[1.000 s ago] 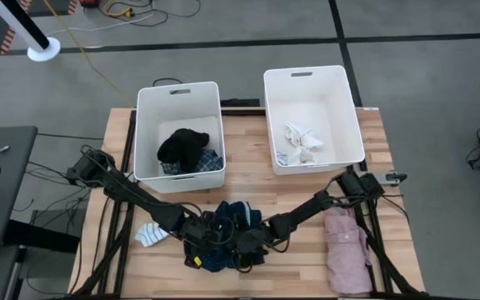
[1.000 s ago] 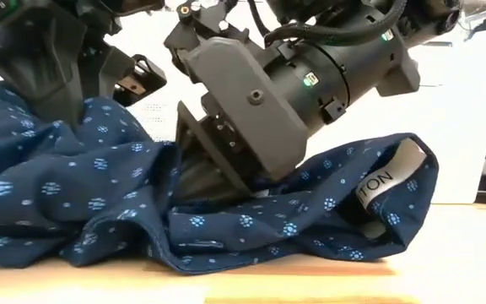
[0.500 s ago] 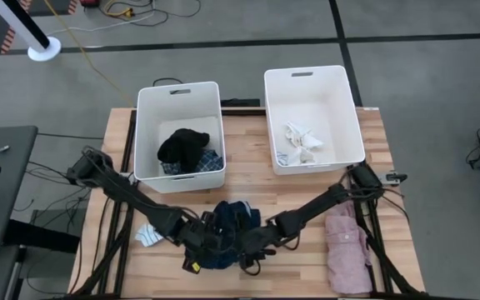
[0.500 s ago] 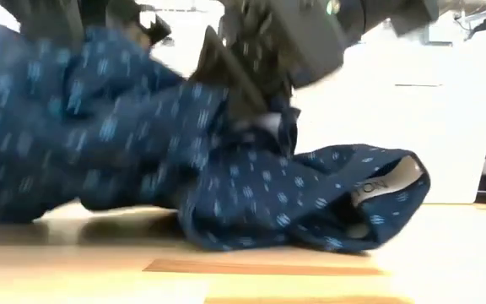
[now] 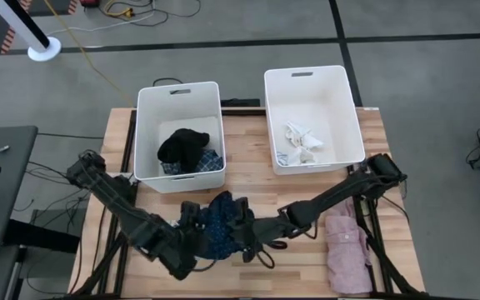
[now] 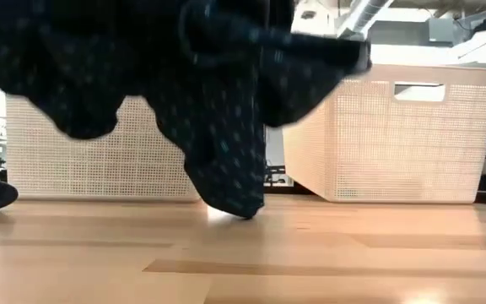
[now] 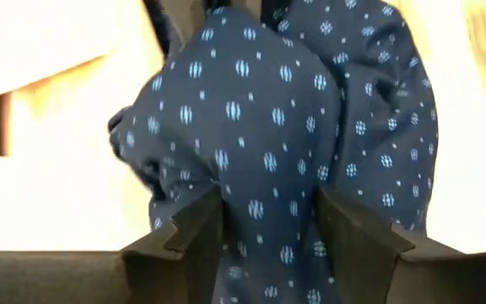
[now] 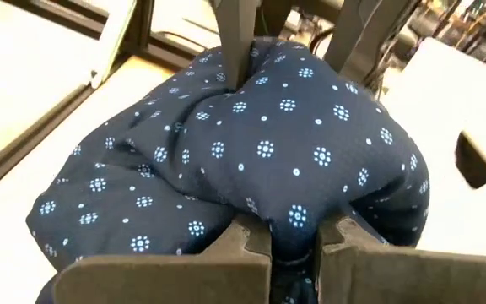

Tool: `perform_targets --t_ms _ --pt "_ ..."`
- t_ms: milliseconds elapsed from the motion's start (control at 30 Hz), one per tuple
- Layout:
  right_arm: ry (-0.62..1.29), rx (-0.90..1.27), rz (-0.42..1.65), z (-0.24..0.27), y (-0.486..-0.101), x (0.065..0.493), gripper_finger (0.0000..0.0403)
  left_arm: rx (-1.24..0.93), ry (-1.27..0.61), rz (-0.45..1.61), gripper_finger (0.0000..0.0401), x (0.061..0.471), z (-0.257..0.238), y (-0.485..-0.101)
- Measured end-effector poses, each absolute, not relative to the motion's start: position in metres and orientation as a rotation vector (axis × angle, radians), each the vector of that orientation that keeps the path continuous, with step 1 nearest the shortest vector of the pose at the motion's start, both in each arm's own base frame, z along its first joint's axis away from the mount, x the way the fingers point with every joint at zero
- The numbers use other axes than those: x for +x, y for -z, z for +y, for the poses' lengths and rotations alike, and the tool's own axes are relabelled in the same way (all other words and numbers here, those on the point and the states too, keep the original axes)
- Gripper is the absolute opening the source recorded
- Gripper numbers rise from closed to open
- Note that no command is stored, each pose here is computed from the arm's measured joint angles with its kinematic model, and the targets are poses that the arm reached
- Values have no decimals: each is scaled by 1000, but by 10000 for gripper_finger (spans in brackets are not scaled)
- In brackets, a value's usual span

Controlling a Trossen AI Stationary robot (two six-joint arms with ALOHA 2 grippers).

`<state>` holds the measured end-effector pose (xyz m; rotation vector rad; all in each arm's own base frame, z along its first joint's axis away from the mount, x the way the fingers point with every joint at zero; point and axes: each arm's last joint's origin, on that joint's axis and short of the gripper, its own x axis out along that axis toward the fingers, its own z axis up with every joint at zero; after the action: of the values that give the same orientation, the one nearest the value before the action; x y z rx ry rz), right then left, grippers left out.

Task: Sort clothes
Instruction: Put the blue clothes into the left bin

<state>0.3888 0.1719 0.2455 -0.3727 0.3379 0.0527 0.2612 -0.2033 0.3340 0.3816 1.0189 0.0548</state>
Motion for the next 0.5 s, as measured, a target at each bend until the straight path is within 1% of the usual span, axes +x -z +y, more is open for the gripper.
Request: perform_targets --t_ms 367,500 --pt "-49 -450 251 163 -282 377 25 355 -205 977 188 219 -213 -372" --pt "-39 -472 212 157 -297 373 25 309 -185 960 189 205 -219 -379"
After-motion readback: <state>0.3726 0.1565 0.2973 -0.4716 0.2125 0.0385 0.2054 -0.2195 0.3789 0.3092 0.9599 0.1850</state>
